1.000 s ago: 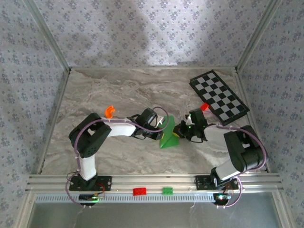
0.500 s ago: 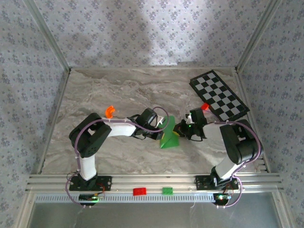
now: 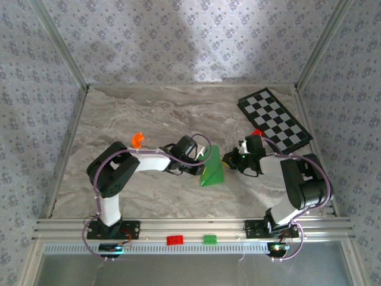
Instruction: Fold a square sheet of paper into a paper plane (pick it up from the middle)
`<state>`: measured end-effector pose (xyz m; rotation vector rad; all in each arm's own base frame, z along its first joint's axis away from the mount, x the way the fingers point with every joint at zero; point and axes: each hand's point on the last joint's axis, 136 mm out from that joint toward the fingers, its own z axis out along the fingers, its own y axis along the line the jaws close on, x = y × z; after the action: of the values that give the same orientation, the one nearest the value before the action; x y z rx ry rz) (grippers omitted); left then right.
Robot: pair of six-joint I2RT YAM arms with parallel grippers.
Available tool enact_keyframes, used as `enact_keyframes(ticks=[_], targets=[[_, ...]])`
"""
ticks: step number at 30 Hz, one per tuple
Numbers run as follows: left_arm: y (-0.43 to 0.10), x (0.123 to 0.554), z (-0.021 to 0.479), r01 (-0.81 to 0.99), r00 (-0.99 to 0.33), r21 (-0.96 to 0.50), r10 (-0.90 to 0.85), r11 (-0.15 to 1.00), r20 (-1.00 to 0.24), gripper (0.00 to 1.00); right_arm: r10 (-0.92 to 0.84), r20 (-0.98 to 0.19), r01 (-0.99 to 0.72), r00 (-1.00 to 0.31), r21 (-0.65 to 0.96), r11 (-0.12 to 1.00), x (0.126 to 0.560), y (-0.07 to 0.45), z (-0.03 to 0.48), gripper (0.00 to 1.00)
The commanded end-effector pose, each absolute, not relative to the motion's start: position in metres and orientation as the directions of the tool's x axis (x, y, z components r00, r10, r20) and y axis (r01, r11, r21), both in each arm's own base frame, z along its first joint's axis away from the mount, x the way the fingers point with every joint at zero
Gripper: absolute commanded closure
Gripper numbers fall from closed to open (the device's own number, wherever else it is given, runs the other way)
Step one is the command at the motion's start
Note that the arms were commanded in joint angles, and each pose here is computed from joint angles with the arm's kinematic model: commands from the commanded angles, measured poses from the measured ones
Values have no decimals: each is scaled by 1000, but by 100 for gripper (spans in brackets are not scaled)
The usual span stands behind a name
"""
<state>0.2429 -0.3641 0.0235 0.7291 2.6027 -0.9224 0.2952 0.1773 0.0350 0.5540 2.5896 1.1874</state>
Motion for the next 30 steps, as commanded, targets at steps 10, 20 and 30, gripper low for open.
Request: enact_keyframes(ticks=[10,20,30], targets=[[-351,228,0,531,-846,-480,412,698,-338,98,310,-11,211,-951,711,671,268,213,21,97],[-358,230,18,528,-848,-504,390,684,-358,93,308,66,283,-949,609,741,236,192,-20,99],[-357,243,75,441,-885,-546,245,713,-395,67,315,70,292,-947,600,745,233,186,-23,100]])
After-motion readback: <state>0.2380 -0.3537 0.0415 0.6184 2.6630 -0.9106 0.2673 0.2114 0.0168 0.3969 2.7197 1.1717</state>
